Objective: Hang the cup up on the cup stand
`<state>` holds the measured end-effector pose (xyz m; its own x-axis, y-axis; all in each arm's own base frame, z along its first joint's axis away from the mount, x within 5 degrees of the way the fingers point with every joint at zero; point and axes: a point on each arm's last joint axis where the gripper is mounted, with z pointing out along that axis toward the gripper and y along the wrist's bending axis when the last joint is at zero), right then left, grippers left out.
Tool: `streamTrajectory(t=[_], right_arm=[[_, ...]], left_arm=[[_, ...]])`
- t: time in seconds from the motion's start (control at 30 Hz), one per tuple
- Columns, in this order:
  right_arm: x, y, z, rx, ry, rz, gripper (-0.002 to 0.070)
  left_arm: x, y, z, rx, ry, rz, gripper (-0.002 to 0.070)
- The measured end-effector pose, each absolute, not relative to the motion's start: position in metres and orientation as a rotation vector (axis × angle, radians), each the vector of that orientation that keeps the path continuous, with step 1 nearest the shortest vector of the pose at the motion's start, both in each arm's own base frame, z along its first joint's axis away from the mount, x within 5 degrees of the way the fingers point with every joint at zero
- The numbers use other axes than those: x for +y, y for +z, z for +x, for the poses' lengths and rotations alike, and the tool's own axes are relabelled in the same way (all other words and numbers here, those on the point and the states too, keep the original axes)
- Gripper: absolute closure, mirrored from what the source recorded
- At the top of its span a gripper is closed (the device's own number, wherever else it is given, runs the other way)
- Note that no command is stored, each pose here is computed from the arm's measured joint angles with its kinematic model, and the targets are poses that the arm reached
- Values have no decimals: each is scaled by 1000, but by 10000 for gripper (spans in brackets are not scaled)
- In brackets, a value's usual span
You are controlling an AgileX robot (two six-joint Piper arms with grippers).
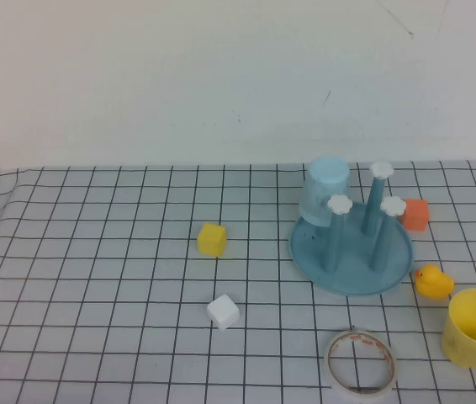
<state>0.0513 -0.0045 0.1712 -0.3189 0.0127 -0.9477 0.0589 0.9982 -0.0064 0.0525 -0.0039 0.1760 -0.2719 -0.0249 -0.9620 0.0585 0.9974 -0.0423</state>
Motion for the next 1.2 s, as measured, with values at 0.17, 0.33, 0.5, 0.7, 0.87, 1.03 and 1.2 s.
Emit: streamTrajectory(t=[0.17, 0.33, 0.5, 0.7, 0.87, 1.03, 1.2], right_arm=[[-4, 171, 51, 1895, -46, 51, 678], [-4, 171, 51, 1895, -46, 51, 678], [-5, 171, 51, 1895, -61, 43, 678], [-5, 171, 51, 1895, -72, 36, 678], [-5, 171, 51, 1895, -74, 35, 678], [-5, 171, 51, 1895, -74, 35, 678], [-5, 171, 51, 1895, -74, 35, 678]], left_arm=[[-4, 176, 53, 1844, -80, 24, 676], [-4, 176, 53, 1844, -80, 24, 676], [-4, 176, 53, 1844, -80, 24, 676], [-4, 176, 53, 1844, -80, 24, 676], [-4, 176, 53, 1844, -80, 24, 676], [-4, 176, 53, 1841, -80, 24, 676], [-4, 177, 53, 1837, -80, 24, 676]])
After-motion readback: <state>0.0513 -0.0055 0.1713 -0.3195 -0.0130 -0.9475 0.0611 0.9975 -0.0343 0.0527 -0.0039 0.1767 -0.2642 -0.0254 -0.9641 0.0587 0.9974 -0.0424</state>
